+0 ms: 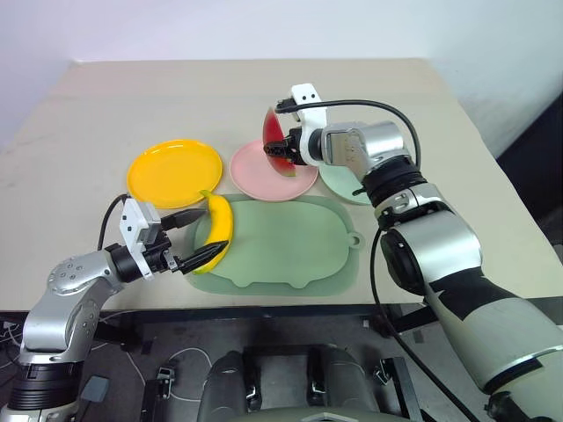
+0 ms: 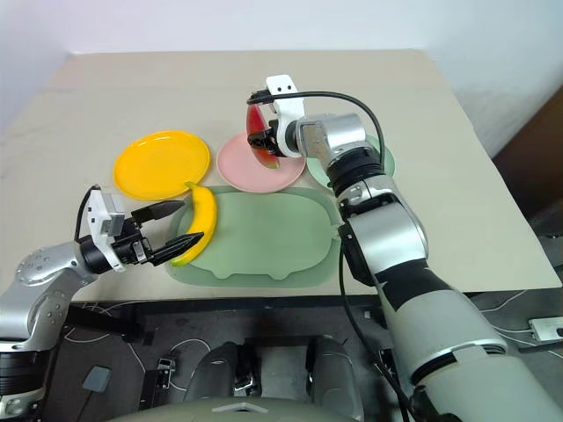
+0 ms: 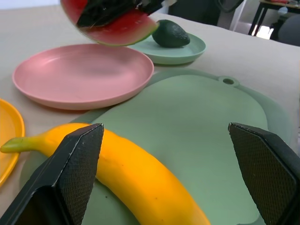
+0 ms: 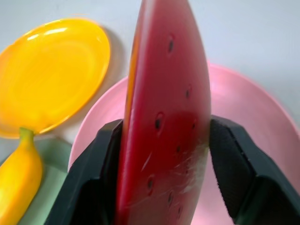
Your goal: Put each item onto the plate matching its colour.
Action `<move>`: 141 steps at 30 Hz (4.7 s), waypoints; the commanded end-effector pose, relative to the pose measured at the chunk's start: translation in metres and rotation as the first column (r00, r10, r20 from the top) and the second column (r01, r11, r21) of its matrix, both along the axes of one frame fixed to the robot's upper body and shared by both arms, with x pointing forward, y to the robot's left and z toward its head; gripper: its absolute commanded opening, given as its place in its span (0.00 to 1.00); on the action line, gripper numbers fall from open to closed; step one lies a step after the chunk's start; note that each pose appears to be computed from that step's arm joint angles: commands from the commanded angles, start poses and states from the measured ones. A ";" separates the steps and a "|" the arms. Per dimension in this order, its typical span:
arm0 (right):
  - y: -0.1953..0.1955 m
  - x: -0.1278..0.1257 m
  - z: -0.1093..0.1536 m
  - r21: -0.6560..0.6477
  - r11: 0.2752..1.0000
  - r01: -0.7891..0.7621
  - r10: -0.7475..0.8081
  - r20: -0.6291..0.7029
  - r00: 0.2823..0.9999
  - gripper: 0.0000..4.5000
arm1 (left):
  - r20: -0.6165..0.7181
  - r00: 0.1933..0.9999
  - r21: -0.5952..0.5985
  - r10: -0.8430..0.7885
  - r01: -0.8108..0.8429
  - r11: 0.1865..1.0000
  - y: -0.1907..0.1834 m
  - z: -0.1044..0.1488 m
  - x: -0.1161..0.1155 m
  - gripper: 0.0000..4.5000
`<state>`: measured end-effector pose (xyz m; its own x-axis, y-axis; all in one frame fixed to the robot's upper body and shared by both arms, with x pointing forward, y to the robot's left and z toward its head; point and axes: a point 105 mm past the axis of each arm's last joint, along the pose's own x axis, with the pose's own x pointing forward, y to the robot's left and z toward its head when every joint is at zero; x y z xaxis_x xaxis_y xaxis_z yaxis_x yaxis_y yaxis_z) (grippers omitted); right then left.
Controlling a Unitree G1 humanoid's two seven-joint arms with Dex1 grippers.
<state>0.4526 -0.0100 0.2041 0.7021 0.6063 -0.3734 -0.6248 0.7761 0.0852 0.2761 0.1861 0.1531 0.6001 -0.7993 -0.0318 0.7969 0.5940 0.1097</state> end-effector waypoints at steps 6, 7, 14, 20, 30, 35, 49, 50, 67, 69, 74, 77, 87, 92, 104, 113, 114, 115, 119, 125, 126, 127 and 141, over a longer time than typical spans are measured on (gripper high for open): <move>0.012 0.004 -0.020 -0.055 0.997 0.054 -0.053 0.034 0.998 0.53 | 0.049 0.998 0.013 0.026 -0.026 1.000 0.007 0.005 -0.005 1.00; 0.010 0.005 -0.022 -0.060 0.995 0.074 -0.071 0.037 0.997 0.53 | 0.051 0.998 0.012 0.028 -0.028 1.000 0.007 0.006 -0.005 1.00; 0.005 0.009 -0.014 -0.034 0.994 0.105 -0.103 0.059 0.993 0.89 | 0.053 0.998 0.014 0.039 -0.040 0.999 0.009 0.006 -0.005 1.00; 0.005 0.009 0.004 -0.008 0.998 0.069 -0.068 0.083 0.994 1.00 | 0.060 0.997 0.011 0.038 -0.039 0.999 0.007 0.011 -0.001 1.00; -0.006 -0.006 0.025 0.048 0.994 -0.095 0.091 0.091 0.992 1.00 | 0.052 0.998 0.007 0.036 -0.037 0.999 0.014 0.008 -0.003 1.00; -0.026 -0.044 0.028 0.095 0.978 -0.186 0.168 0.175 0.970 1.00 | 0.046 0.998 0.006 0.037 -0.037 0.999 0.019 0.005 -0.005 1.00; -0.086 -0.144 0.006 0.239 0.895 -0.376 0.245 0.441 0.863 1.00 | 0.103 0.985 -0.054 0.136 -0.131 0.990 0.011 0.015 -0.002 1.00; -0.086 -0.147 0.006 0.241 0.891 -0.385 0.254 0.439 0.862 1.00 | 0.103 0.985 -0.058 0.140 -0.135 0.989 0.011 0.016 -0.002 1.00; -0.092 -0.162 -0.004 0.080 0.882 -0.465 0.376 0.477 0.794 1.00 | 0.067 0.938 -0.108 0.341 -0.333 0.937 -0.002 0.017 0.007 1.00; -0.090 -0.163 -0.005 0.077 0.880 -0.469 0.381 0.476 0.793 1.00 | 0.041 0.932 -0.122 0.359 -0.352 0.928 -0.006 0.016 0.009 1.00; -0.091 -0.162 -0.004 0.075 0.882 -0.466 0.380 0.474 0.795 1.00 | -0.021 0.905 -0.114 0.425 -0.425 0.898 -0.018 0.008 0.016 1.00; -0.097 -0.161 -0.004 0.068 0.888 -0.456 0.375 0.470 0.799 1.00 | -0.089 0.888 -0.141 0.452 -0.460 0.876 -0.031 0.005 0.021 1.00; -0.100 -0.165 -0.008 0.048 0.892 -0.449 0.385 0.439 0.812 1.00 | -0.216 0.818 0.017 0.533 -0.543 0.840 -0.054 -0.015 0.039 1.00; -0.097 -0.168 -0.015 0.067 0.894 -0.443 0.376 0.425 0.823 1.00 | -0.247 0.781 0.142 0.574 -0.556 0.819 -0.048 -0.034 0.041 1.00; -0.102 -0.164 -0.026 0.069 0.906 -0.417 0.356 0.406 0.841 1.00 | -0.347 0.749 0.138 0.565 -0.555 0.820 -0.047 -0.033 0.044 0.37; -0.097 -0.166 -0.025 0.083 0.904 -0.420 0.353 0.411 0.841 1.00 | -0.167 0.671 -0.027 0.722 -0.735 0.677 0.008 0.039 0.066 0.36; -0.095 -0.165 -0.023 0.086 0.902 -0.422 0.353 0.413 0.840 1.00 | -0.146 0.659 -0.039 0.738 -0.749 0.661 0.016 0.048 0.068 0.36; -0.093 -0.164 -0.022 0.089 0.901 -0.425 0.354 0.415 0.838 1.00 | -0.128 0.646 -0.059 0.752 -0.762 0.645 0.024 0.058 0.072 0.36; -0.085 -0.161 -0.019 0.096 0.894 -0.438 0.363 0.419 0.832 1.00 | -0.097 0.613 -0.109 0.784 -0.790 0.604 0.043 0.081 0.087 0.36; -0.084 -0.160 -0.014 0.074 0.894 -0.442 0.374 0.421 0.827 1.00 | -0.094 0.699 -0.053 0.709 -0.715 0.697 0.027 0.082 0.094 0.36; -0.085 -0.159 -0.014 0.071 0.896 -0.439 0.372 0.420 0.828 1.00 | -0.090 0.711 -0.048 0.698 -0.703 0.710 0.024 0.081 0.094 0.36; -0.086 -0.159 -0.013 0.070 0.897 -0.436 0.370 0.421 0.829 1.00 | -0.091 0.728 -0.046 0.679 -0.684 0.728 0.019 0.080 0.093 0.36; -0.088 -0.160 -0.020 0.054 0.902 -0.428 0.373 0.401 0.837 1.00 | -0.107 0.863 -0.142 0.495 -0.506 0.851 -0.017 0.086 0.080 0.36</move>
<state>0.2948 -0.0958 0.1766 0.4552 0.8892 -0.0470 -0.8880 0.4494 -0.0980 0.3590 0.1662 0.2216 0.9172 -0.3943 -0.0573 0.3893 0.9174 -0.0820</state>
